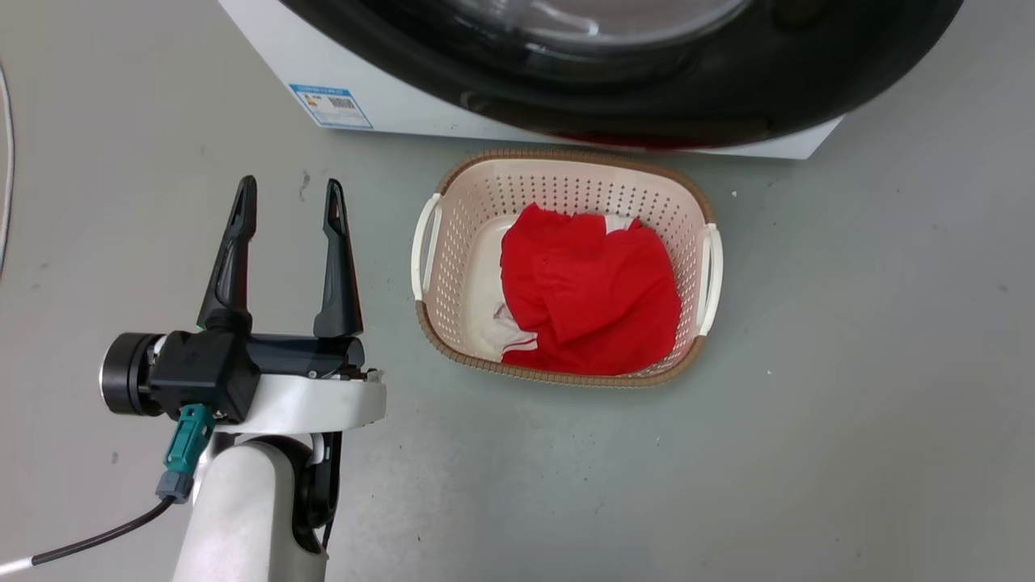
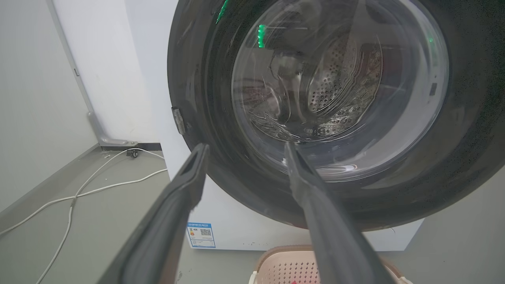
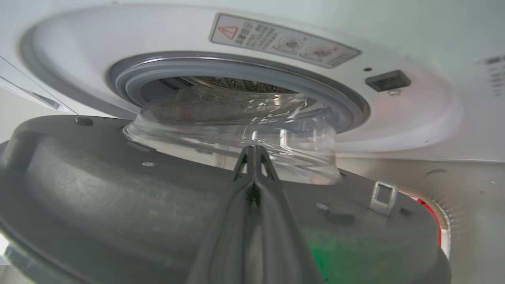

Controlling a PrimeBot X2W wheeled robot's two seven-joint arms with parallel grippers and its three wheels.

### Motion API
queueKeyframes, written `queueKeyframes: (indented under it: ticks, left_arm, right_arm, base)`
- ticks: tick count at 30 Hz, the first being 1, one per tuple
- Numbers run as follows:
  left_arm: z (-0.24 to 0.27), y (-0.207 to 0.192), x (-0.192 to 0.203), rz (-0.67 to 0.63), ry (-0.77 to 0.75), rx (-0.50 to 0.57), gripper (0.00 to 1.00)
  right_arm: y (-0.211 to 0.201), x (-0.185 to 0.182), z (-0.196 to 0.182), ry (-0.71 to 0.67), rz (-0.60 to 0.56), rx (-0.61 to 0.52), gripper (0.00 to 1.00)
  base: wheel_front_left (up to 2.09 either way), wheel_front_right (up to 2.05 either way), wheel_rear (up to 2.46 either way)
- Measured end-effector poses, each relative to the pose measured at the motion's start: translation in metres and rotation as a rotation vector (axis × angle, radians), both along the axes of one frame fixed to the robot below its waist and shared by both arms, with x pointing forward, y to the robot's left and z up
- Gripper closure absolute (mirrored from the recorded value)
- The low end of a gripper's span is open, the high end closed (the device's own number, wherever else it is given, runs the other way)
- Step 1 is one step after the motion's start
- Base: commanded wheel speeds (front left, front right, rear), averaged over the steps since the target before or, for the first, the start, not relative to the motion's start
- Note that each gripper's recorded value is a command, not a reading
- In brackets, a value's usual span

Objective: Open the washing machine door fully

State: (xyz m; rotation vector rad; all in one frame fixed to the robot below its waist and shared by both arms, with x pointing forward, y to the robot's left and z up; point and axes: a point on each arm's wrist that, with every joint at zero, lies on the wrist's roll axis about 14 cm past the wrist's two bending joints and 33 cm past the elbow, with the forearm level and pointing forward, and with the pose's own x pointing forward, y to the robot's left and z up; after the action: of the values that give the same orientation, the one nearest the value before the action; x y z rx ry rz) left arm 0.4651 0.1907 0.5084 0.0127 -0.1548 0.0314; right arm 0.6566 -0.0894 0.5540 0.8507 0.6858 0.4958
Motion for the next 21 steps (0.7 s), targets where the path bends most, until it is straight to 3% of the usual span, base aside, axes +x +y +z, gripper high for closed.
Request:
queueKeyframes:
  ticks: [7, 21]
  left_arm:
    - [0.011, -0.005, -0.010, -0.018, -0.016, -0.008, 0.00]
    - [0.029, -0.022, -0.039, -0.079, -0.042, -0.028, 0.00]
  right_arm:
    - [0.028, -0.061, -0.004, 0.076, 0.241, 0.019, 1.00]
    - [0.084, -0.190, 0.007, 0.066, 0.613, 0.052, 1.00]
  base:
    - [0.00, 0.00, 0.00]
    - [0.00, 0.00, 0.00]
